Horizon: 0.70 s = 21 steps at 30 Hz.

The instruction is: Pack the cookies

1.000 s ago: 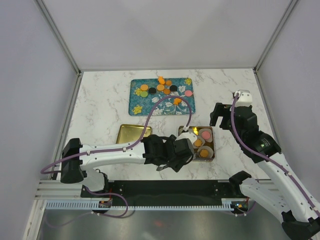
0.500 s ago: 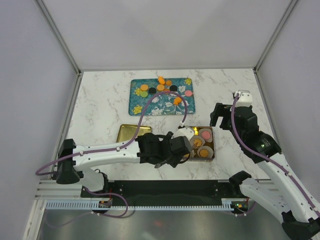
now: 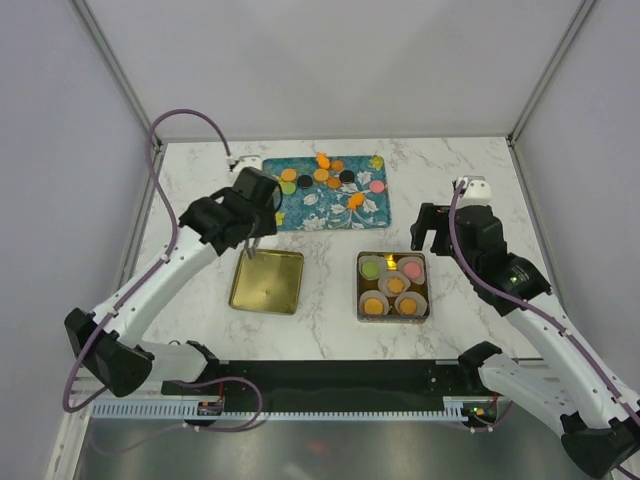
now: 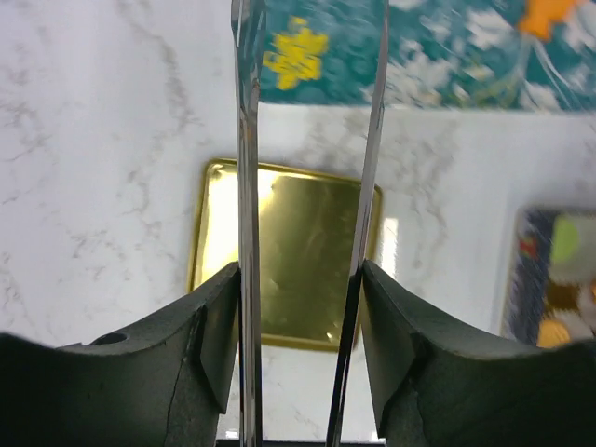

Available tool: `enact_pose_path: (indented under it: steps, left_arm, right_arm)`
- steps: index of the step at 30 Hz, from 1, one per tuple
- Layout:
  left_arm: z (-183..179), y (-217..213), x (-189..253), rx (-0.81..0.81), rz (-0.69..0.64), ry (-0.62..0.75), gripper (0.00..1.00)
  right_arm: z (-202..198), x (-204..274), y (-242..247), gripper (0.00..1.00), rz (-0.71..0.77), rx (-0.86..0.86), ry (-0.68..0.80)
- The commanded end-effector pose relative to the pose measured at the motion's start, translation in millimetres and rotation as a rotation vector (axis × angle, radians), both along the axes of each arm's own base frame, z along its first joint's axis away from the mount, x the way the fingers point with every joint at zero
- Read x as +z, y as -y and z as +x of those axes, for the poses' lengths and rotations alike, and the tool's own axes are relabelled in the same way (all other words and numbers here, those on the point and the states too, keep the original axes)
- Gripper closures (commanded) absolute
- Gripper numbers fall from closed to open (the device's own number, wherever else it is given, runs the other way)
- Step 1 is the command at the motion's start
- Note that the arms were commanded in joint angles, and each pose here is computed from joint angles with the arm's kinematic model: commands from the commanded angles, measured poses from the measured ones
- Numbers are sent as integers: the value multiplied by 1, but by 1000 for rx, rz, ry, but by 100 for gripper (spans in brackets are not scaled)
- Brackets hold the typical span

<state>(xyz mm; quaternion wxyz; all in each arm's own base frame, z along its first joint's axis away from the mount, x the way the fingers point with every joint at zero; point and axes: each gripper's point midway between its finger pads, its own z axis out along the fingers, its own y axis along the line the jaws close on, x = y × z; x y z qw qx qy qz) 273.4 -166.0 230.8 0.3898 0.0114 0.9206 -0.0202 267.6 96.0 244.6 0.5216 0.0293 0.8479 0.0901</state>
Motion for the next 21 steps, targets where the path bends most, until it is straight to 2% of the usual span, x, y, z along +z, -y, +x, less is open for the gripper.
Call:
enact_pose_path:
  steps: [1, 2, 6, 10, 16, 21]
  left_arm:
    - [32, -61, -3, 248, 7, 2, 42]
    - [64, -37, 14, 113, -78, 87, 43]
    - [112, -73, -2, 233, -73, 60, 42]
    - [152, -120, -45, 369, -62, -27, 42]
    - [174, -169, -97, 506, -64, -100, 42]
    - [178, -186, -136, 552, -63, -175, 41]
  right_arm:
    - [11, 22, -14, 2, 63, 31, 59]
    - [12, 21, -14, 2, 62, 32, 55]
    - [12, 22, -19, 2, 71, 48, 54]
    - [10, 23, -22, 2, 85, 69, 52]
    - [6, 21, -21, 2, 76, 79, 47]
    - [6, 15, -21, 2, 65, 84, 35]
